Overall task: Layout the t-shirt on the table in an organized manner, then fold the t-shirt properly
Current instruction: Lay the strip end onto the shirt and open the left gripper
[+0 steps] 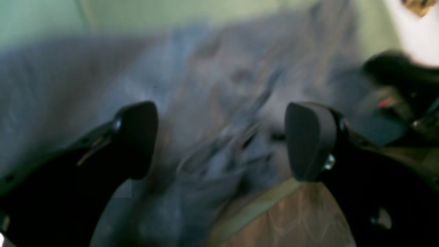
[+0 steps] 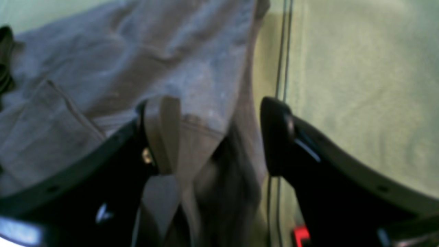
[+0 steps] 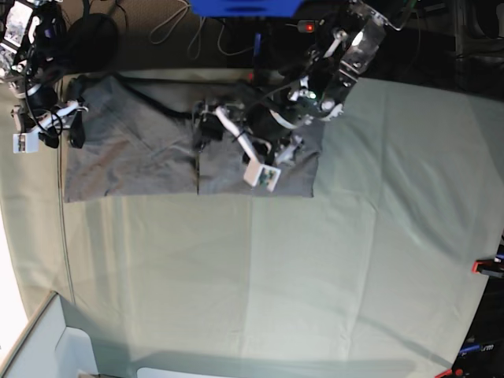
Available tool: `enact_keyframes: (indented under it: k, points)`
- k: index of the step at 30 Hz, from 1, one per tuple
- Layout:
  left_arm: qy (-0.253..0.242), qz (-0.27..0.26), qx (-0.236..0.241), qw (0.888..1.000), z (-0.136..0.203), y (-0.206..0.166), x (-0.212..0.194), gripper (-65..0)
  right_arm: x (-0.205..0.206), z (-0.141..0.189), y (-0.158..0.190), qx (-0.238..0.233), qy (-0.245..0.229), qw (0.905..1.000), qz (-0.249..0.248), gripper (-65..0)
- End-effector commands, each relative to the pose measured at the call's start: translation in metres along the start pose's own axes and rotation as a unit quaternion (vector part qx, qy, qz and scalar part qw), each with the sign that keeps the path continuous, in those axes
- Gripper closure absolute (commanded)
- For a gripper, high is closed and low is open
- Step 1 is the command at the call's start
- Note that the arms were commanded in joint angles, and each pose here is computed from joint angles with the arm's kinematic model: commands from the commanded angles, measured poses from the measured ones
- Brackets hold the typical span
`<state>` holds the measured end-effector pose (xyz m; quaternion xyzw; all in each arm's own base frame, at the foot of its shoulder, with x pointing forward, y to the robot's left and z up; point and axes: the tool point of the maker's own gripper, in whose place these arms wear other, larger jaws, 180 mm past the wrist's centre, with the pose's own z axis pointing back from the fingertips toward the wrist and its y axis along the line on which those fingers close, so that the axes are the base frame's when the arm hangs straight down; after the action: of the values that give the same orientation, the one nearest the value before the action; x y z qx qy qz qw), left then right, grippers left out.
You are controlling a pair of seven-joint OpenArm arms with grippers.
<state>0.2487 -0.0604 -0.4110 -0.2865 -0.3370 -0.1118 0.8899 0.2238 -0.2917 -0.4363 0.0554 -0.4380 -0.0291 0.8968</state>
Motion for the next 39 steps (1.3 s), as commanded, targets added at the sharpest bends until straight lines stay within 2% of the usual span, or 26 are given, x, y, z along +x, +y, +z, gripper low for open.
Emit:
enact_keyframes:
  k: [1,3,8,12,15,18,23,27,33,36,39]
  points:
    - [-0.017,0.0,-0.011,1.0,-0.003,-0.007,0.01,-56.2,0.016,0.002,-0.002,0.008,-0.023,0.9997,0.01,-37.2]
    - [0.005,-0.014,-0.026,1.0,-0.009,-0.02,-0.006,-56.2,0.011,0.001,-0.003,0.007,-0.018,0.9998,0.005,-37.2]
    - [0.021,-0.077,-0.073,0.994,-0.016,-0.057,-0.009,-56.2,0.0,-0.002,-0.005,0.007,-0.007,0.9999,-0.008,-37.2]
    - [0.039,-0.13,-0.108,0.985,-0.025,-0.085,-0.014,-56.2,0.002,-0.006,-0.005,0.007,-0.008,0.9998,-0.014,-37.1]
    - [0.046,-0.149,-0.124,0.98,-0.025,-0.097,-0.02,-56.2,0.001,-0.007,-0.005,0.007,-0.008,0.9998,-0.014,-37.0]
    - [0.032,-0.149,-0.126,0.98,-0.021,-0.099,-0.011,-56.5,0.001,-0.007,-0.002,0.011,-0.007,0.9998,-0.012,-36.9]
    - [-0.013,-0.147,-0.122,0.982,-0.003,-0.093,0.022,-56.6,-0.01,-0.017,0.021,0.046,0.016,0.9988,0.002,-36.9]
    - [-0.039,-0.134,-0.079,0.987,0.013,-0.055,0.039,-56.6,-0.023,-0.021,0.023,0.05,0.032,0.9982,-0.008,-36.9]
    - [-0.067,-0.093,0.048,0.992,0.056,0.054,0.055,-56.6,-0.032,-0.021,0.023,0.051,0.042,0.9977,-0.017,-37.0]
    - [-0.099,-0.05,0.123,0.986,0.09,0.11,0.068,-56.6,-0.033,-0.022,0.024,0.051,0.042,0.9976,-0.018,-36.9]
    - [-0.131,-0.014,0.194,0.972,0.13,0.158,0.077,-56.6,-0.034,-0.024,0.031,0.06,0.046,0.997,-0.014,-33.9]
